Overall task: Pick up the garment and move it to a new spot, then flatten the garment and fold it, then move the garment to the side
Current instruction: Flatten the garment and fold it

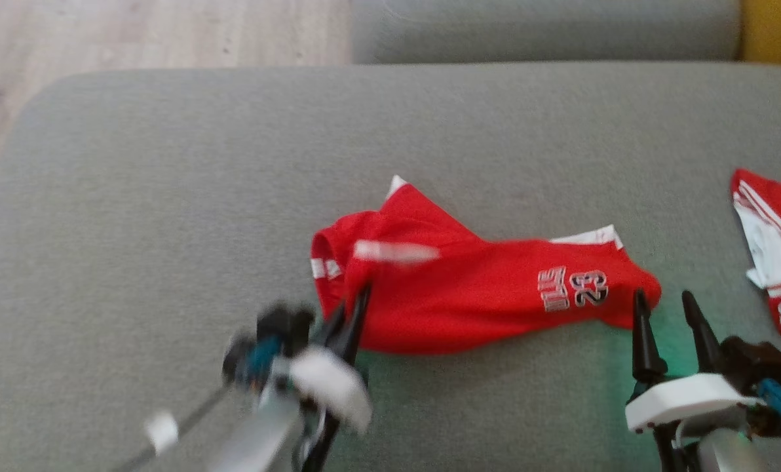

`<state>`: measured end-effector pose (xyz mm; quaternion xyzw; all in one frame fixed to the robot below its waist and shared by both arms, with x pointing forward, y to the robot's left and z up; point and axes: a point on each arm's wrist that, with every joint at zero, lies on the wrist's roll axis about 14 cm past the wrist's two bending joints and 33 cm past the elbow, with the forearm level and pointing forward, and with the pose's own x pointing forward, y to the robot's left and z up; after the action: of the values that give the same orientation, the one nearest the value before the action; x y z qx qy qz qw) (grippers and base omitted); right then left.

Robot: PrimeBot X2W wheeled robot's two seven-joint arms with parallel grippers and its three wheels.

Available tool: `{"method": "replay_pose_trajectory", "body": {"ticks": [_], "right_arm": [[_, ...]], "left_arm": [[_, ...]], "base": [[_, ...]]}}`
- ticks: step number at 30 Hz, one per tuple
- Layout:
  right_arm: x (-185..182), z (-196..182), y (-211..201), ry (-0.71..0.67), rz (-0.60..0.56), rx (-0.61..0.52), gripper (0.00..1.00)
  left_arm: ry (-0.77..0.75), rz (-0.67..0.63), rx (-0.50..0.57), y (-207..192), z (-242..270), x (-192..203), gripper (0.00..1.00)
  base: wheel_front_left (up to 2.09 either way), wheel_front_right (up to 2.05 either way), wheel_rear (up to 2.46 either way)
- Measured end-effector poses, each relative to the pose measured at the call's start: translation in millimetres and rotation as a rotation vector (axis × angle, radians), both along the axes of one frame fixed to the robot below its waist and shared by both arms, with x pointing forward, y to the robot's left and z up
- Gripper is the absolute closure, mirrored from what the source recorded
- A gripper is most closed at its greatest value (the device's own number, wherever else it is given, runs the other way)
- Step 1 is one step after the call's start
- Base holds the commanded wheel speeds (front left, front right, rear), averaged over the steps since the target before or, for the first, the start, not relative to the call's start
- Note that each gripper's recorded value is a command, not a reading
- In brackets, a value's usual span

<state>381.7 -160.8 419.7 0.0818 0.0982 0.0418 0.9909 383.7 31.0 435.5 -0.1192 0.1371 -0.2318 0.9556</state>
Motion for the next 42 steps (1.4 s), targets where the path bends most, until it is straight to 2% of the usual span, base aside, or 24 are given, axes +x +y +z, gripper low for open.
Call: {"method": "replay_pose_trajectory", "body": {"ticks": [5,6,7,8,14,21,29,35,42], "right_arm": [[-2.6,6.2,14.1,-0.016,0.037,0.019,0.0],[-2.4,8.7,17.4,-0.023,0.047,0.021,0.0],[-2.3,10.9,19.8,-0.03,0.054,0.021,0.0],[-2.3,12.7,21.6,-0.035,0.059,0.022,0.0],[-6.0,11.2,30.6,-0.024,0.076,0.056,0.0],[-8.9,-14.2,43.4,0.072,0.088,0.12,0.0],[21.0,-12.2,83.1,0.097,0.172,0.186,0.0],[5.5,-36.5,93.6,0.202,0.174,0.249,0.0],[1.1,-45.6,92.1,0.248,0.158,0.308,0.0]], "left_arm": [[0.092,0.035,0.041,19.8,-35.9,-45.0,1.0],[0.105,0.044,0.05,23.8,-41.2,-52.5,0.65],[0.119,0.06,0.05,28.0,-45.2,-57.6,0.27],[0.131,0.076,0.054,32.7,-49.2,-61.6,0.0],[0.147,0.195,0.059,58.4,-54.8,-66.5,0.0],[0.099,0.309,0.06,85.0,-44.0,-61.3,0.0],[0.073,0.367,0.1,104.6,-41.2,-55.4,0.0],[0.053,0.378,0.096,107.8,-36.5,-53.9,0.0],[0.036,0.394,0.105,113.2,-33.2,-51.4,0.0]], "base": [[0.0,0.0,0.0],[0.0,0.0,0.0],[0.0,0.0,0.0],[0.0,0.0,0.0],[0.0,0.0,0.0],[0.0,0.0,0.0],[0.0,0.0,0.0],[0.0,0.0,0.0],[0.0,0.0,0.0]]}}
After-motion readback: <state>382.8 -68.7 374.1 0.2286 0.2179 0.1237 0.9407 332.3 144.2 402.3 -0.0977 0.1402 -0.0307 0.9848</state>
